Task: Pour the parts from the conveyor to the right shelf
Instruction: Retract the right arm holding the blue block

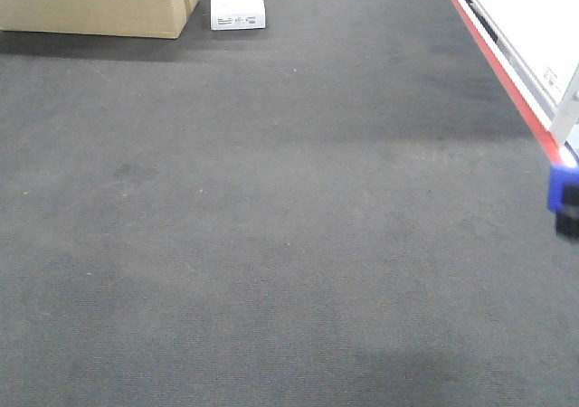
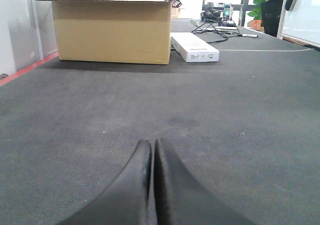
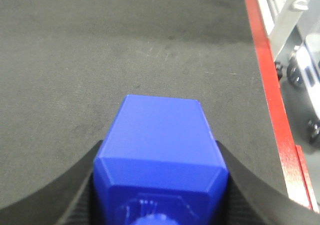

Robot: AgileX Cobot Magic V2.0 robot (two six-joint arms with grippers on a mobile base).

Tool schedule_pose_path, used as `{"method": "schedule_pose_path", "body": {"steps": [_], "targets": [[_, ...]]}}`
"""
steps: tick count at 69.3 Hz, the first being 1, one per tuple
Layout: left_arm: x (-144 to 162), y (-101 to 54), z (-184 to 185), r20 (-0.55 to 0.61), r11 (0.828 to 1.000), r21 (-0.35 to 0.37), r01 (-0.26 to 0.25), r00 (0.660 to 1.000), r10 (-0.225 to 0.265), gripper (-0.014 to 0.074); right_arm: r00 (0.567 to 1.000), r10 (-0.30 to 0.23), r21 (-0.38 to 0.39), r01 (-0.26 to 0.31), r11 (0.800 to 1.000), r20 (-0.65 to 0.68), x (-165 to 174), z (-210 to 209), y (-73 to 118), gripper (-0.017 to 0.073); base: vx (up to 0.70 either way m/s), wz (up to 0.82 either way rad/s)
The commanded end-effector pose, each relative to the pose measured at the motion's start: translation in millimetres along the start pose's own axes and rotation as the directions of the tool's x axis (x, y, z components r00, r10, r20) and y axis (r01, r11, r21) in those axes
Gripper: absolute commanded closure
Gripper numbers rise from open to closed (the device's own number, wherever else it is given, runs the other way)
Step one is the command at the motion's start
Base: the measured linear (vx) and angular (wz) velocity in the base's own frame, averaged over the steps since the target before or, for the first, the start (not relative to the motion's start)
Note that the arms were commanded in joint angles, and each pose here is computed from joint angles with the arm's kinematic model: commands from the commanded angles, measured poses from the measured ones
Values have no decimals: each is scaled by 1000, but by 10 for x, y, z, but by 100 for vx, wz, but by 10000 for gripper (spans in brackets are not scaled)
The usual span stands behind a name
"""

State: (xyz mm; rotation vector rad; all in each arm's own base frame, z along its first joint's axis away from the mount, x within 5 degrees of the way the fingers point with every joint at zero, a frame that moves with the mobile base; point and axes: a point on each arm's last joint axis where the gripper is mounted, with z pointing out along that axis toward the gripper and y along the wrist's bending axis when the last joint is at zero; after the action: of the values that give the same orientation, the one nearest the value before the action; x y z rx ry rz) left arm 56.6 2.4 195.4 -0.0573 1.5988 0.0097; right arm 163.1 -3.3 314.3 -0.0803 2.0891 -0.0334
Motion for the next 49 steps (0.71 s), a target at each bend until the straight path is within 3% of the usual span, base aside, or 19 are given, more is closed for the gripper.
{"method": "schedule_pose_path", "body": {"steps": [1, 26, 49], "targets": [[-145, -8, -25, 111, 1000, 11, 15, 994, -16, 600, 986, -6, 28, 1, 1000, 168, 20, -205, 2, 564, 0, 0], [-145, -8, -25, 111, 1000, 11, 15, 994, -16, 600, 934, -29, 52, 11, 999, 356, 634, -681, 84, 564, 0, 0], [-145, -8, -25, 111, 1000, 11, 15, 994, -16, 600, 936, -37, 45, 23, 999, 350, 809, -816, 118, 564, 0, 0]]}}
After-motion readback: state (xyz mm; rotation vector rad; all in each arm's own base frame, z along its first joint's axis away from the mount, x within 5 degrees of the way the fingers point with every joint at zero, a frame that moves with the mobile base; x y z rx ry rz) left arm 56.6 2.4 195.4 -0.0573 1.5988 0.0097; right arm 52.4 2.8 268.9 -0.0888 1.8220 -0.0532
